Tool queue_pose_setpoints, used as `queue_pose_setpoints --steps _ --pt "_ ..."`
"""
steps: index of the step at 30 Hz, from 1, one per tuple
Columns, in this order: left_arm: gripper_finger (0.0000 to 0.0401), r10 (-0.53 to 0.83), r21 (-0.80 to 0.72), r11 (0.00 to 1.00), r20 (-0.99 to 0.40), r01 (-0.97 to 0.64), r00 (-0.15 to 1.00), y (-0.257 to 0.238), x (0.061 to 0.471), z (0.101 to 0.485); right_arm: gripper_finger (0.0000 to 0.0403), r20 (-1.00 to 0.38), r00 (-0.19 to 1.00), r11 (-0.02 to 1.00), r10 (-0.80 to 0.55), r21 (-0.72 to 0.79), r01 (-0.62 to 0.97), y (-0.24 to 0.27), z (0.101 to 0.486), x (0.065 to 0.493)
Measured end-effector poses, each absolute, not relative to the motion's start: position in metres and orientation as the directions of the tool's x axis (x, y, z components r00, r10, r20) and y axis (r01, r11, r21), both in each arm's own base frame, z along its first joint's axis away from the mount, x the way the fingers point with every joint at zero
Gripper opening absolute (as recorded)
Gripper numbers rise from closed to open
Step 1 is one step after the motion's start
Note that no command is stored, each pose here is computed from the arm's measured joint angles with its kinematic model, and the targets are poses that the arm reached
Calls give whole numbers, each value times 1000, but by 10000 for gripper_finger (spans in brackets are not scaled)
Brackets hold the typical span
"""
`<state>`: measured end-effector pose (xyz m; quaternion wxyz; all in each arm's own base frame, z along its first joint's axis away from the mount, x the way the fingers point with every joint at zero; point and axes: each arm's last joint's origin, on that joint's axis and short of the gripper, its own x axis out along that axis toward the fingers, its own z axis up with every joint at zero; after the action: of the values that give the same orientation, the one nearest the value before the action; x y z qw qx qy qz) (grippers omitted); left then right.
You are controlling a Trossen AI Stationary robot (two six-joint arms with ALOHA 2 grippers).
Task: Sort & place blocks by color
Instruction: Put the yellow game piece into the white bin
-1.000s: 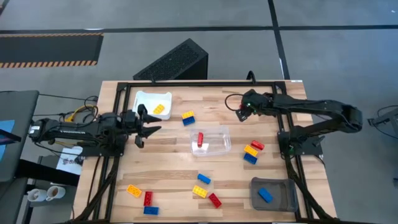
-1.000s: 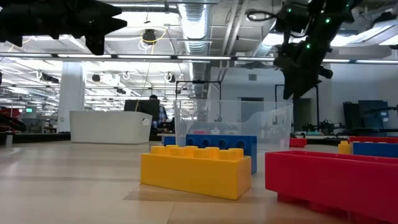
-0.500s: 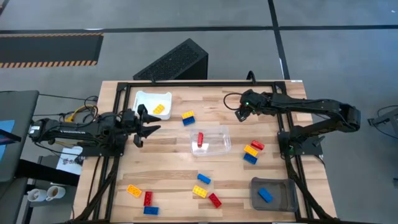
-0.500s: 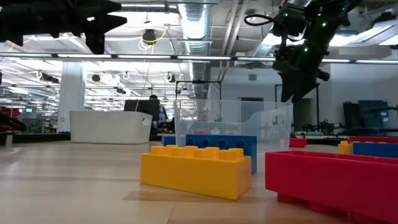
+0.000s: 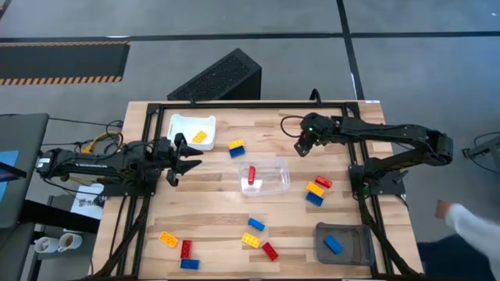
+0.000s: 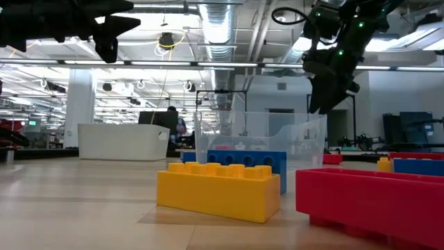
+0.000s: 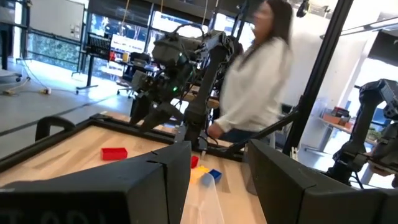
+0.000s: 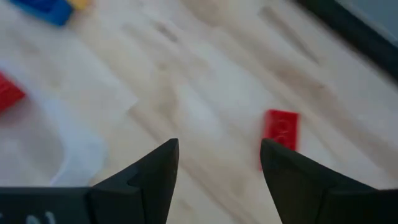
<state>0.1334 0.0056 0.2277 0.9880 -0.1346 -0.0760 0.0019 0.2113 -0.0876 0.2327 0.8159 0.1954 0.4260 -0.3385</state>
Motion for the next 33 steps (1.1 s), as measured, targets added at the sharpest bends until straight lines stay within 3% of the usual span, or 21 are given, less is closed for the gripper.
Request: queue_pose_setpoints --steps 13,23,33 --pt "146 28 -276 961 123 8 992 6 134 225 250 -906 365 804 -213 49 592 -50 226 211" --pt "146 27 -288 958 120 9 992 6 134 225 249 -942 315 819 -117 88 567 -14 223 208" --pt "146 27 -287 958 115 8 993 6 134 224 249 -938 345 853 2 182 490 15 225 207"
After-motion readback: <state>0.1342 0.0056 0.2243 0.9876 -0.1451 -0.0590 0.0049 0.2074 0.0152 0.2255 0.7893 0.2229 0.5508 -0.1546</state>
